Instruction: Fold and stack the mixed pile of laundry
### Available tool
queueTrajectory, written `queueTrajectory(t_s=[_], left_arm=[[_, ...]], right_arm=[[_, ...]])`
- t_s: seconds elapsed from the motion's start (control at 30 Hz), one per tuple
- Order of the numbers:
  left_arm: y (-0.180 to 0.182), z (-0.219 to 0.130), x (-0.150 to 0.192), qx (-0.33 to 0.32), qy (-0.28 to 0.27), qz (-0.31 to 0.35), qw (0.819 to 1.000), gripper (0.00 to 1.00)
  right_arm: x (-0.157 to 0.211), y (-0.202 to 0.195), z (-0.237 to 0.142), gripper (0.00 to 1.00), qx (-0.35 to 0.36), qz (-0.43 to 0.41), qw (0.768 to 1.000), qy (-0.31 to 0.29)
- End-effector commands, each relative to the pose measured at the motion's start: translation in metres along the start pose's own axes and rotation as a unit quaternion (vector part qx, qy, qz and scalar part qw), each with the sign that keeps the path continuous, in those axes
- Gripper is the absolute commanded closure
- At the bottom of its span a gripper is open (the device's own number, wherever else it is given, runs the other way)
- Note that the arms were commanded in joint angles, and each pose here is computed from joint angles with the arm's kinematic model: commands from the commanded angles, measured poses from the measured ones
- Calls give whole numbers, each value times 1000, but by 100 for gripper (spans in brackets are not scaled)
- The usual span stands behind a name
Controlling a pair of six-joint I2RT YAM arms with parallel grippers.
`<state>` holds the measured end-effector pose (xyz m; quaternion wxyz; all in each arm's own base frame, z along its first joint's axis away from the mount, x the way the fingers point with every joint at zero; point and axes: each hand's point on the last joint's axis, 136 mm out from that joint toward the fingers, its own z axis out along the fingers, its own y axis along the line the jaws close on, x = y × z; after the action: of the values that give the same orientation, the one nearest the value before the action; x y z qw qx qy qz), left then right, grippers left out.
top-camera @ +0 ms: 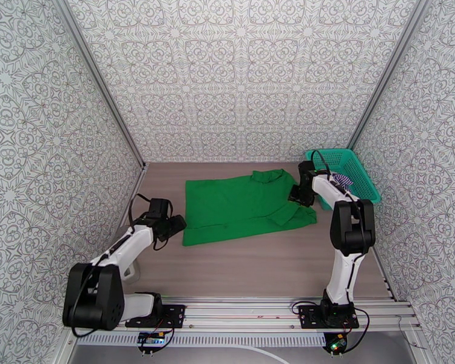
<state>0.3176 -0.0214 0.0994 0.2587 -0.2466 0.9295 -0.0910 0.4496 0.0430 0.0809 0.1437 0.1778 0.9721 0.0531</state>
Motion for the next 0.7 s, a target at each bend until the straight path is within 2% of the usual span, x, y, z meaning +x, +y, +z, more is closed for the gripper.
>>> queueTrajectory(t_s=[0.0,0.1,0.17,0.23,0.4,0.67], left_arm=[[-15,-25,-1,1,-5,60,998,45],[-53,-21,20,52,24,96,994,59],[-67,-8,33,61,43,110,991,71],[-75,8,42,66,59,111,990,80],[-75,49,54,70,89,102,988,82],[-29,73,59,24,104,65,992,83]], right_arm=[[-3,1,-42,49,-11,-9,999,-43],[22,10,-43,54,-41,-9,999,-30],[38,20,-36,59,-65,-9,998,-15],[50,26,-23,67,-80,-2,997,-1],[58,29,13,81,-91,7,996,19],[50,15,58,81,-32,4,999,30]])
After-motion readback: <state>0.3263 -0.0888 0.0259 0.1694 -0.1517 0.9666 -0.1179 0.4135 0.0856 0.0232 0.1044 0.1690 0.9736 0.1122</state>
